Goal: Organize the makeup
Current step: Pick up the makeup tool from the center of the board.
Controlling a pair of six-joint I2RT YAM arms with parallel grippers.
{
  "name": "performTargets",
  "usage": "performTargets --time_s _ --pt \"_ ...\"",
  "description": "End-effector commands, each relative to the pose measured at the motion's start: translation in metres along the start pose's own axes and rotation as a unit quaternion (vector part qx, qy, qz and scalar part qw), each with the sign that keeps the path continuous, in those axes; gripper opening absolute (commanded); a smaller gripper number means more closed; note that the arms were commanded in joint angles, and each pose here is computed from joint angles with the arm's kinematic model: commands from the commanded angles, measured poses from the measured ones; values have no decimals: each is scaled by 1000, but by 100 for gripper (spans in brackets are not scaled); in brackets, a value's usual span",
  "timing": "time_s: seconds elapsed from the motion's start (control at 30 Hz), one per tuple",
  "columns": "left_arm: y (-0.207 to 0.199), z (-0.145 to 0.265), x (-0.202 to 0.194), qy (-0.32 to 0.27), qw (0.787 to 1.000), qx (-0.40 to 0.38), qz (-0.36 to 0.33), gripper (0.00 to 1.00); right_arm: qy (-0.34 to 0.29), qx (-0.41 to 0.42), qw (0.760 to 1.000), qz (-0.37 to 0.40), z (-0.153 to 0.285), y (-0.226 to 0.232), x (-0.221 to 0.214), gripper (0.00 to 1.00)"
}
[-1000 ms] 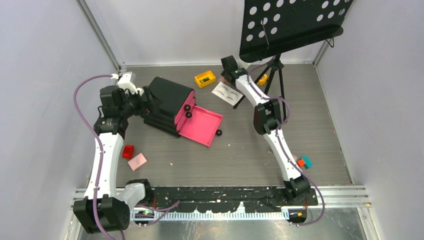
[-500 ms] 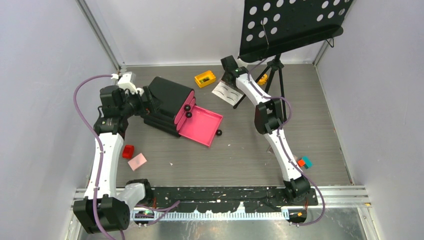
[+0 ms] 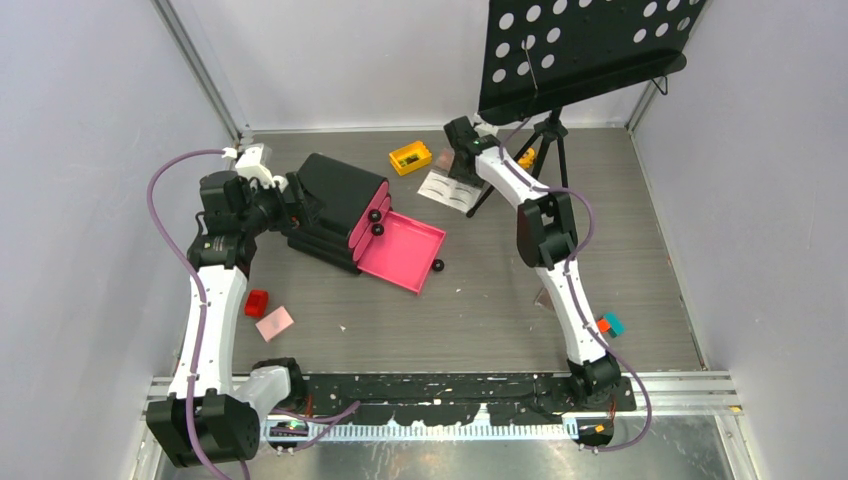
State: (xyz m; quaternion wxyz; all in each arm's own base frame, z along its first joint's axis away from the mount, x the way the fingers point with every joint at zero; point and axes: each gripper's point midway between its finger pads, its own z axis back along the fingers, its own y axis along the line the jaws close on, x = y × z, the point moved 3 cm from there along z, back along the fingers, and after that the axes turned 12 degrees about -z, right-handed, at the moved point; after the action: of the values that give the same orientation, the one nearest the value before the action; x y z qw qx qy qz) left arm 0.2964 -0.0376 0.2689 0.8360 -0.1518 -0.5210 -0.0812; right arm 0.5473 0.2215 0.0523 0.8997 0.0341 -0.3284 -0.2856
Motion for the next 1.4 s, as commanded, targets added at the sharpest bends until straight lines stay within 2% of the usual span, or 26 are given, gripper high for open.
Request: performTargets --time_s 0.0,0.2,0.37,0.53,0.87,1.13,1.37 --pt "-4 6 18 -28 999 -5 -18 89 20 -41 998 45 22 -27 -9 52" --pt "-4 5 17 -27 999 -5 -17 89 -31 37 998 38 44 1 19 59" --pt "-4 5 18 -27 999 -5 -17 89 -90 124 986 66 57 34 44 63" --pt "-4 5 17 -27 999 -4 -17 89 -135 147 975 94 53 52 64 67" --pt "-6 4 17 -27 999 -12 -13 89 -149 162 940 259 -3 66 49 80" --pt "-5 3 17 -26 1000 -13 -13 89 -149 189 935 262 -30 73 46 82" --pt "-6 2 17 -23 1000 -16 -12 89 -149 204 932 260 -33 77 49 83"
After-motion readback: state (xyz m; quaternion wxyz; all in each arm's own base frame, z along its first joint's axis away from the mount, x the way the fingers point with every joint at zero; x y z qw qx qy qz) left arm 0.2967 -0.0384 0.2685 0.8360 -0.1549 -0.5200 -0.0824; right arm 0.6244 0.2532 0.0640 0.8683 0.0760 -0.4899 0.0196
